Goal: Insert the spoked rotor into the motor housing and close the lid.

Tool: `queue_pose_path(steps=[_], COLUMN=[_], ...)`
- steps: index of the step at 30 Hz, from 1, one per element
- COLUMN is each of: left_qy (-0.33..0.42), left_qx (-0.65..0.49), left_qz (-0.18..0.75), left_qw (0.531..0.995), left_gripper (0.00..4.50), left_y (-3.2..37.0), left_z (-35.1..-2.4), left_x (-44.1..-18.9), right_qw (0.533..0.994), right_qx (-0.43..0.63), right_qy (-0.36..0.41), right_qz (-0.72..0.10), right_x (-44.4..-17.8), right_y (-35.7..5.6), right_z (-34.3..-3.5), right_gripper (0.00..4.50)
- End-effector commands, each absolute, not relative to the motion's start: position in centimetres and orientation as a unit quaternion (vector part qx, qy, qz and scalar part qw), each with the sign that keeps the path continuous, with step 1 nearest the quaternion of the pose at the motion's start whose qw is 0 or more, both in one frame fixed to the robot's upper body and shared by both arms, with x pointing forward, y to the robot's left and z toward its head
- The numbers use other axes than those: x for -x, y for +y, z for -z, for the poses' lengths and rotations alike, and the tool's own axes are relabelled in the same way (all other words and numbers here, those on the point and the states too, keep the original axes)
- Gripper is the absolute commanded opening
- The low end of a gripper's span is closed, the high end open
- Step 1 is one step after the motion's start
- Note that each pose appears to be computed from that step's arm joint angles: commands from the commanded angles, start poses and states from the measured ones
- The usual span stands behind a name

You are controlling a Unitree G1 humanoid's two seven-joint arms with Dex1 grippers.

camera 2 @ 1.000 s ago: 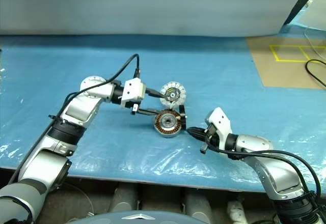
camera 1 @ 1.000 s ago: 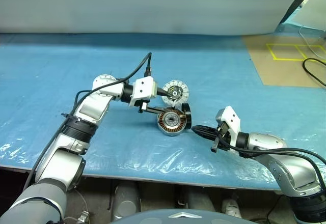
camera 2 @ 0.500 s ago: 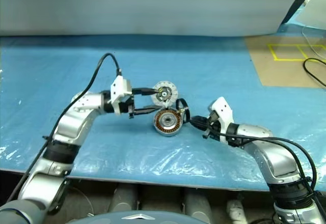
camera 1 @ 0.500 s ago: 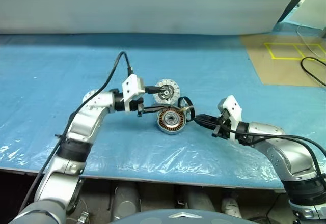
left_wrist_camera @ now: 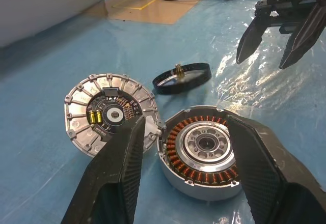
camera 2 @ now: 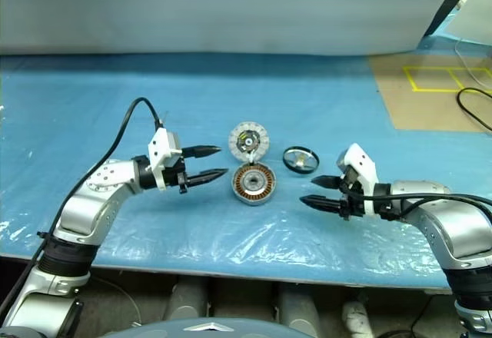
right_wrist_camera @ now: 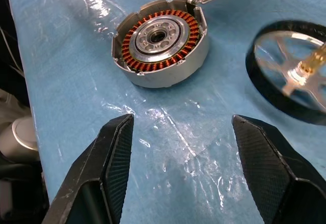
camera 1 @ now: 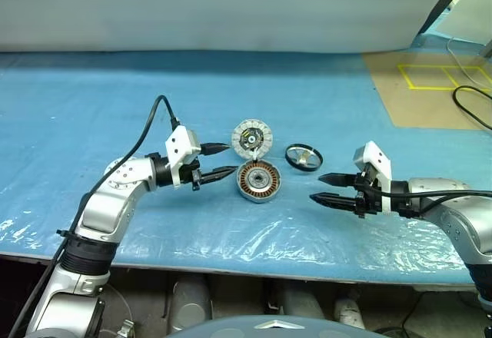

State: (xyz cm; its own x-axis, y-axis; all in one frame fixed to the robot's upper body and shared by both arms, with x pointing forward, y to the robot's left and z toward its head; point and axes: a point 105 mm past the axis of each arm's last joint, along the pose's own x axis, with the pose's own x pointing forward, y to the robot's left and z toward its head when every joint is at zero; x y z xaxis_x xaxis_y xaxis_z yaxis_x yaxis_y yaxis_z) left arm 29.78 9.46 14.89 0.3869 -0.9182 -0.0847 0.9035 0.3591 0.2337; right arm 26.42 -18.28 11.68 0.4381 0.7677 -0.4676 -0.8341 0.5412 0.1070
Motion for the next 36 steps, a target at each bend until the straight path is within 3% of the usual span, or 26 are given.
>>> queue_pose_path(steps=[1,7,13,15,20,29,36], left_qy=[-0.054,-0.047,-0.051,-0.054,-0.060,-0.059,-0.058], left_qx=[-0.130,-0.128,-0.132,-0.131,-0.132,-0.133,-0.136], left_qz=[0.553,0.558,0.563,0.563,0.555,0.546,0.547], left_qw=[0.821,0.818,0.814,0.814,0.819,0.825,0.824], left_gripper=[2.68,2.68,2.68,2.68,2.68,2.68,2.68], left_y=[9.0,8.7,7.7,7.4,7.2,7.2,7.2], left_z=[-15.9,-15.2,-14.7,-14.8,-14.8,-14.5,-14.5], left_x=[-29.8,-29.5,-29.5,-29.5,-29.3,-28.6,-28.6], right_qw=[0.884,0.862,0.854,0.858,0.839,0.798,0.755], right_qx=[0.115,0.165,0.202,0.198,0.209,0.216,0.267], right_qy=[0.164,0.128,0.101,0.119,0.172,0.215,0.173], right_qz=[-0.421,-0.461,-0.469,-0.459,-0.473,-0.519,-0.574], right_x=[-29.2,-29.9,-34.7,-36.5,-37.8,-36.6,-34.8], right_y=[-19.4,-17.6,-16.7,-17.3,-18.7,-18.6,-17.3], right_z=[-13.8,-15.5,-17.7,-17.3,-15.0,-12.3,-14.8], right_gripper=[3.21,3.21,3.21,3.21,3.21,3.21,3.21])
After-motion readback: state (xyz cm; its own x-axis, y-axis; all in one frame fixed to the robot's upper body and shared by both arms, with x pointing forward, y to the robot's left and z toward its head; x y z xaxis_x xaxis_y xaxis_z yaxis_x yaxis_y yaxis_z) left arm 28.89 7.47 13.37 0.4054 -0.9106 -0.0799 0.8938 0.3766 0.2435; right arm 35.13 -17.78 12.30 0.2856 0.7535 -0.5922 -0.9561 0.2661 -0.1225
